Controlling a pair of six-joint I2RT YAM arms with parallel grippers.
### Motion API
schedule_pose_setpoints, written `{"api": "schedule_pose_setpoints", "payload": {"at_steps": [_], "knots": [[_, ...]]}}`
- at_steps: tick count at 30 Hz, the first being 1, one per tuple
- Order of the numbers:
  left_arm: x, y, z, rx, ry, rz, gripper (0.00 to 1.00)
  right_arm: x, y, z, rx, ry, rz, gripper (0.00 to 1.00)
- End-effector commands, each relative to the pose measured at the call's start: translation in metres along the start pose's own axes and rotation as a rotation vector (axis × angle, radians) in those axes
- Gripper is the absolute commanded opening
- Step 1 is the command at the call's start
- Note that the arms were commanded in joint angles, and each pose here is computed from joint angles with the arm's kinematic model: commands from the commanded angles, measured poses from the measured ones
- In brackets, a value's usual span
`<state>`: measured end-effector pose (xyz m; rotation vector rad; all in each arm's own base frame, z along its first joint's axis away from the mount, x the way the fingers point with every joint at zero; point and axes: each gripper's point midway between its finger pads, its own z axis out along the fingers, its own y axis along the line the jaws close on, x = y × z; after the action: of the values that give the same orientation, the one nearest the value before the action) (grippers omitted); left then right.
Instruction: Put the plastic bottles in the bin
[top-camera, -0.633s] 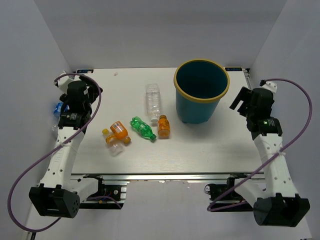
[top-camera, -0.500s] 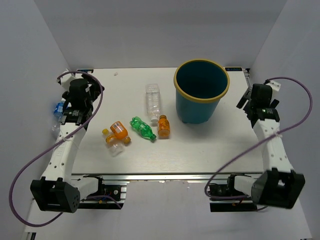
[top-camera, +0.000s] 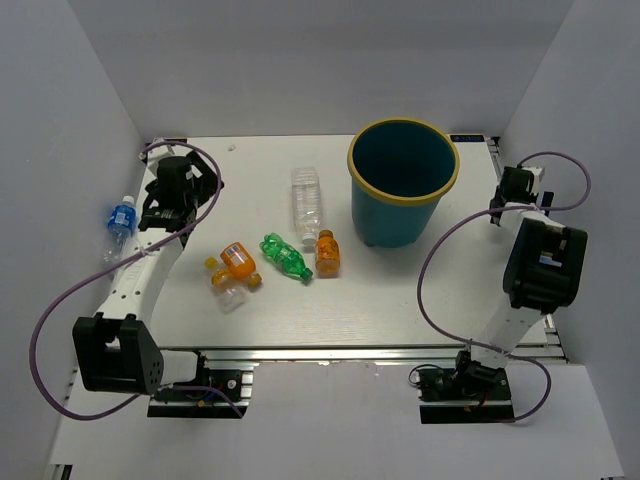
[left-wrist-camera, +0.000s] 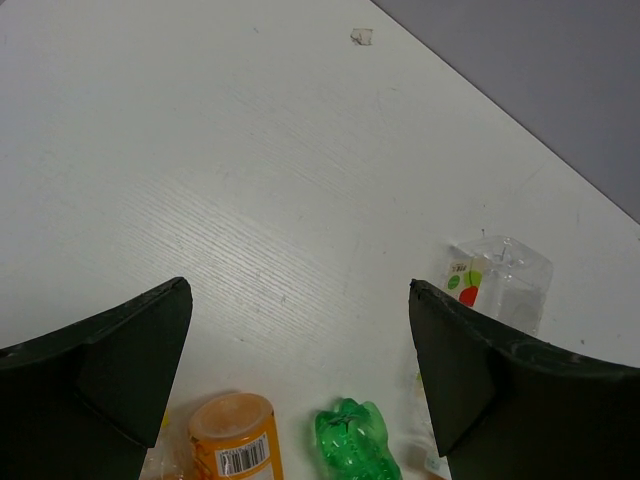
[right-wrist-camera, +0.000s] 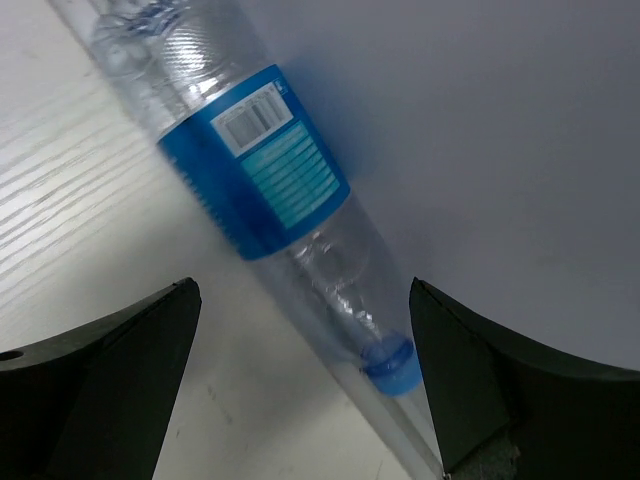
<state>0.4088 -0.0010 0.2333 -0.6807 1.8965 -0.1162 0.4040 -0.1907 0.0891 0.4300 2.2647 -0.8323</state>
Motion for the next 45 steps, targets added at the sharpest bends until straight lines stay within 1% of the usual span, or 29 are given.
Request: {"api": "schedule_pose_setpoints", "payload": {"at_steps": [1, 5, 7, 8, 9, 11, 14, 16, 19, 20, 22, 23, 24, 25, 26, 30, 32, 33, 34, 36, 37, 39, 40, 41, 42, 43, 44, 45], "knots": [[0.003, 0.0, 0.003, 0.018, -0.005, 0.021, 0.98, -0.025, -0.014, 0.027, 0.041, -0.052, 0.008, 0.89], [0.007, 0.006, 0.007, -0.011, 0.004, 0.037, 0.98, -0.003, -0.002, 0.051, 0.033, -0.025, -0.075, 0.89], [0.01, 0.005, 0.008, -0.002, 0.012, 0.045, 0.98, -0.007, 0.004, 0.06, 0.012, -0.028, -0.068, 0.89], [0.011, 0.005, 0.009, 0.003, 0.016, 0.046, 0.98, 0.001, 0.009, 0.069, 0.009, -0.003, -0.07, 0.89], [0.015, 0.006, 0.009, 0.007, 0.021, 0.047, 0.98, -0.008, 0.007, 0.073, 0.022, -0.011, -0.056, 0.86], [0.018, 0.008, 0.008, 0.007, 0.028, 0.047, 0.98, 0.002, 0.007, 0.085, 0.037, 0.029, -0.051, 0.78], [0.022, 0.011, 0.008, -0.011, 0.041, 0.044, 0.98, -0.002, -0.001, 0.092, 0.075, 0.026, -0.025, 0.76], [0.023, 0.012, 0.007, -0.017, 0.051, 0.042, 0.98, -0.003, -0.011, 0.095, 0.104, 0.022, 0.014, 0.71], [0.026, 0.015, 0.007, -0.03, 0.062, 0.037, 0.98, -0.008, -0.023, 0.1, 0.129, 0.016, 0.073, 0.57], [0.027, 0.015, 0.006, -0.031, 0.065, 0.034, 0.98, -0.009, -0.026, 0.102, 0.122, 0.018, 0.079, 0.46], [0.027, 0.015, 0.006, -0.033, 0.068, 0.025, 0.98, -0.011, -0.028, 0.104, 0.105, 0.013, 0.081, 0.34], [0.027, 0.015, 0.004, -0.032, 0.07, 0.021, 0.98, -0.016, -0.031, 0.102, 0.1, 0.0, 0.08, 0.22], [0.026, 0.015, 0.004, -0.032, 0.069, 0.017, 0.98, -0.02, -0.032, 0.102, 0.093, -0.014, 0.073, 0.17], [0.027, 0.013, 0.003, -0.027, 0.072, 0.016, 0.98, -0.025, -0.033, 0.101, 0.088, -0.028, 0.077, 0.07], [0.025, 0.01, 0.001, -0.006, 0.072, 0.013, 0.98, -0.038, -0.035, 0.097, 0.076, -0.056, 0.097, 0.0], [0.023, 0.007, -0.006, 0.016, 0.068, 0.004, 0.98, -0.076, -0.03, 0.075, -0.037, -0.145, 0.14, 0.0], [0.022, 0.009, -0.008, 0.007, 0.065, -0.004, 0.98, -0.1, -0.03, 0.055, -0.11, -0.215, 0.164, 0.0], [0.02, 0.009, -0.01, 0.006, 0.055, -0.009, 0.98, -0.102, -0.029, 0.048, -0.13, -0.233, 0.166, 0.0], [0.016, 0.008, -0.013, 0.014, 0.043, -0.014, 0.98, -0.117, -0.036, 0.031, -0.14, -0.281, 0.182, 0.0], [0.015, 0.006, -0.015, 0.024, 0.037, -0.021, 0.98, -0.124, -0.037, 0.015, -0.154, -0.319, 0.185, 0.0], [0.013, 0.005, -0.017, 0.033, 0.034, -0.023, 0.98, -0.137, -0.047, -0.001, -0.149, -0.365, 0.196, 0.0], [0.011, 0.004, -0.018, 0.035, 0.029, -0.027, 0.98, -0.147, -0.051, -0.018, -0.158, -0.398, 0.198, 0.0], [0.011, 0.004, -0.018, 0.038, 0.03, -0.027, 0.98, -0.159, -0.06, -0.036, -0.163, -0.439, 0.211, 0.0], [0.009, 0.002, -0.02, 0.042, 0.026, -0.031, 0.98, -0.163, -0.059, -0.047, -0.186, -0.449, 0.211, 0.0], [0.011, 0.002, -0.02, 0.045, 0.03, -0.032, 0.98, -0.172, -0.05, -0.062, -0.27, -0.484, 0.199, 0.0], [0.01, -0.001, -0.02, 0.057, 0.031, -0.035, 0.98, -0.188, -0.057, -0.088, -0.307, -0.539, 0.209, 0.0], [0.011, -0.001, -0.02, 0.059, 0.034, -0.036, 0.98, -0.194, -0.04, -0.111, -0.42, -0.563, 0.187, 0.0], [0.012, -0.001, -0.02, 0.061, 0.039, -0.039, 0.98, -0.206, -0.042, -0.141, -0.467, -0.618, 0.183, 0.0]]}}
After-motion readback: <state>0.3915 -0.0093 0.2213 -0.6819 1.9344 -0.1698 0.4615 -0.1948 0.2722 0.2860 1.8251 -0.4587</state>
